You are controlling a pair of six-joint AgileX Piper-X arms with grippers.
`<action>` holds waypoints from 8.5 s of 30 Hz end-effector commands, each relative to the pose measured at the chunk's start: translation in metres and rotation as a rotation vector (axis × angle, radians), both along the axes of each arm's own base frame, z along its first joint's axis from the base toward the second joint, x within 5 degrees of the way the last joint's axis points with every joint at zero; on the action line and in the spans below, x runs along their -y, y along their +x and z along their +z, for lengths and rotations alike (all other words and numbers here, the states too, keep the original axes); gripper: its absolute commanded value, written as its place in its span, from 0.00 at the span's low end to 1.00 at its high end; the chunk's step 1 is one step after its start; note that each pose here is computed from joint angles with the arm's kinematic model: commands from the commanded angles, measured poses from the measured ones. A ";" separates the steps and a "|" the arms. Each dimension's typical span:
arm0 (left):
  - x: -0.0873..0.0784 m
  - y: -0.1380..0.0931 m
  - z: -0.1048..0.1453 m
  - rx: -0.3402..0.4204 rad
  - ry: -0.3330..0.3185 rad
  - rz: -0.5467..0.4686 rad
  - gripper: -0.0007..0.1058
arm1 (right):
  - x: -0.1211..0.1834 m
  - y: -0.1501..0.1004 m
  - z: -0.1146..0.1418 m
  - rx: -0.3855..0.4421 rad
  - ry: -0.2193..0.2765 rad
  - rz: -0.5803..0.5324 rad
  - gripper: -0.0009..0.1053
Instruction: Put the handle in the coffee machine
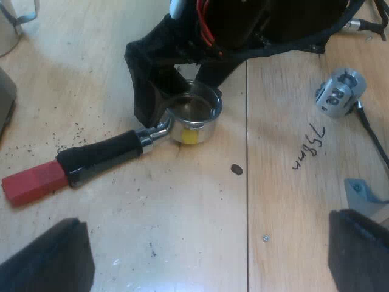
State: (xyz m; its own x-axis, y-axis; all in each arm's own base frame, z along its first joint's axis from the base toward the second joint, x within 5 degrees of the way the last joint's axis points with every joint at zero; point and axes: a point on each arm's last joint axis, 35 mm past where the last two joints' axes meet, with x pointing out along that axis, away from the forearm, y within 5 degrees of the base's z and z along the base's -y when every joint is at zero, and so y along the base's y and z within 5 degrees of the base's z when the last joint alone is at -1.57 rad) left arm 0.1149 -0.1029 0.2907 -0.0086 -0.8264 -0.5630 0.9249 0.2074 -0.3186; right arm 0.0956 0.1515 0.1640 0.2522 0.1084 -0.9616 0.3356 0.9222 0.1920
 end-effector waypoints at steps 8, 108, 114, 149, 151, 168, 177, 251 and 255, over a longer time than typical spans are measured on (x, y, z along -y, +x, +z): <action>0.001 0.000 0.003 -0.002 -0.016 -0.001 0.77 | -0.004 0.001 -0.012 -0.064 -0.023 0.030 0.85; 0.008 0.023 -0.013 0.113 0.229 -0.023 0.77 | -0.047 0.063 0.134 0.068 0.134 1.033 0.01; 0.009 0.025 -0.019 0.139 0.210 -0.020 0.77 | -0.048 0.064 0.135 0.077 0.150 1.023 0.01; 0.010 0.030 -0.026 0.171 0.275 -0.026 0.29 | -0.049 0.065 0.136 0.077 0.173 0.993 0.01; 0.011 0.030 -0.026 0.169 0.267 -0.033 0.26 | -0.049 0.065 0.136 0.077 0.173 0.993 0.01; 0.013 0.028 -0.024 0.148 0.189 -0.093 0.01 | -0.049 0.067 0.137 0.097 0.138 0.977 0.63; 0.014 0.031 -0.021 0.177 0.150 -0.095 0.01 | -0.052 0.078 0.170 0.276 -0.008 0.934 0.77; -0.115 0.119 -0.068 0.151 0.009 0.375 0.01 | -0.199 0.012 0.039 1.224 -0.572 0.528 0.60; -0.115 0.122 -0.069 0.177 -0.004 0.365 0.01 | -0.199 0.022 0.036 1.227 -0.559 0.493 0.60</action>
State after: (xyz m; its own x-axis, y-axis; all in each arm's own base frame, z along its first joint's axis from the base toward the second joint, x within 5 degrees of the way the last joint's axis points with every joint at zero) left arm 0.2338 0.0139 0.2146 0.3750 -0.7177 -0.5867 0.8014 0.5691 -0.1840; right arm 0.1145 0.3506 0.1963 0.9837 0.1284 -0.1260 -0.1622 0.9360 -0.3123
